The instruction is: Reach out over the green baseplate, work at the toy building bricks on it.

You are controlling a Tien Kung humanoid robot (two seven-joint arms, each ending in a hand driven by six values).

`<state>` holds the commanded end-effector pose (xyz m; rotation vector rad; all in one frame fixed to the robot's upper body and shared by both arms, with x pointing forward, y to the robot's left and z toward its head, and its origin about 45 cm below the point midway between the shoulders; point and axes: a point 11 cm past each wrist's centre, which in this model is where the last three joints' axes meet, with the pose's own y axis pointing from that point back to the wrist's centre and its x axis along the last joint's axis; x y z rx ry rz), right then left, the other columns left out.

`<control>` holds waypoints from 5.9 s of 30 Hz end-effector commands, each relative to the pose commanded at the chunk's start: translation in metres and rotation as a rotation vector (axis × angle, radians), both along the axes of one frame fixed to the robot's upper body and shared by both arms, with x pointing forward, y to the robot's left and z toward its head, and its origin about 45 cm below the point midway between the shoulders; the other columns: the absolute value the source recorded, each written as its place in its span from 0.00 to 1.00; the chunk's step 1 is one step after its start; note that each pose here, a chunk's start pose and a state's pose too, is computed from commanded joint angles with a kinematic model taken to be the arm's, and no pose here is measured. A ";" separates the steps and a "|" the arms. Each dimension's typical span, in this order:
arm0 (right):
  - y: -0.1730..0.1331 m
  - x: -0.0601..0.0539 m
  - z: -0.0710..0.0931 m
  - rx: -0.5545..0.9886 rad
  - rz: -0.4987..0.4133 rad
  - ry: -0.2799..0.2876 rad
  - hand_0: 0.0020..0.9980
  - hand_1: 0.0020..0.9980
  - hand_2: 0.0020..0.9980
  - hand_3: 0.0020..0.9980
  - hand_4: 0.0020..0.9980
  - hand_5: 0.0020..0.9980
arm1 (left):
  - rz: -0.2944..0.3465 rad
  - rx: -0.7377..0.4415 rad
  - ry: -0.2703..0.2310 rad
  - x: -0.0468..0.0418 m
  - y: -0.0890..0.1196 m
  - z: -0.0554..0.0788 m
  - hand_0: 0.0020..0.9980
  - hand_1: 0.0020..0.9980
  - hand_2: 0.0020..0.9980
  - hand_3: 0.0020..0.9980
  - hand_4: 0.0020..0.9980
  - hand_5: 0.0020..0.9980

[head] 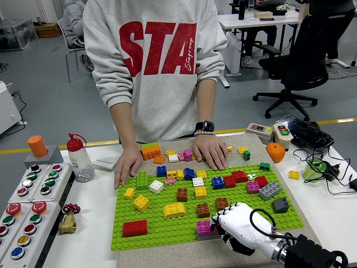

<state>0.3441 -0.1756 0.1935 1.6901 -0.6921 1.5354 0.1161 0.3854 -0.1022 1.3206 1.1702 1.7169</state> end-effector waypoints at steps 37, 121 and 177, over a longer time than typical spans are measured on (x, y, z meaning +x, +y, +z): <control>0.012 0.005 0.013 0.041 0.018 -0.034 0.54 0.62 0.63 0.60 0.15 0.15 | 0.000 0.000 0.004 -0.0012 0.000 0.000 0.63 0.60 0.60 0.40 0.34 0.98; -0.116 0.016 0.030 2.017 -0.611 0.795 0.77 0.78 0.78 0.75 0.44 0.46 | -0.031 -0.010 0.027 -0.0063 -0.002 -0.002 0.63 0.60 0.61 0.41 0.34 0.99; -0.136 0.020 0.032 1.981 -0.599 0.506 0.76 0.76 0.75 0.67 0.37 0.35 | -0.021 -0.014 0.004 0.0008 -0.003 -0.001 0.63 0.60 0.61 0.41 0.33 0.99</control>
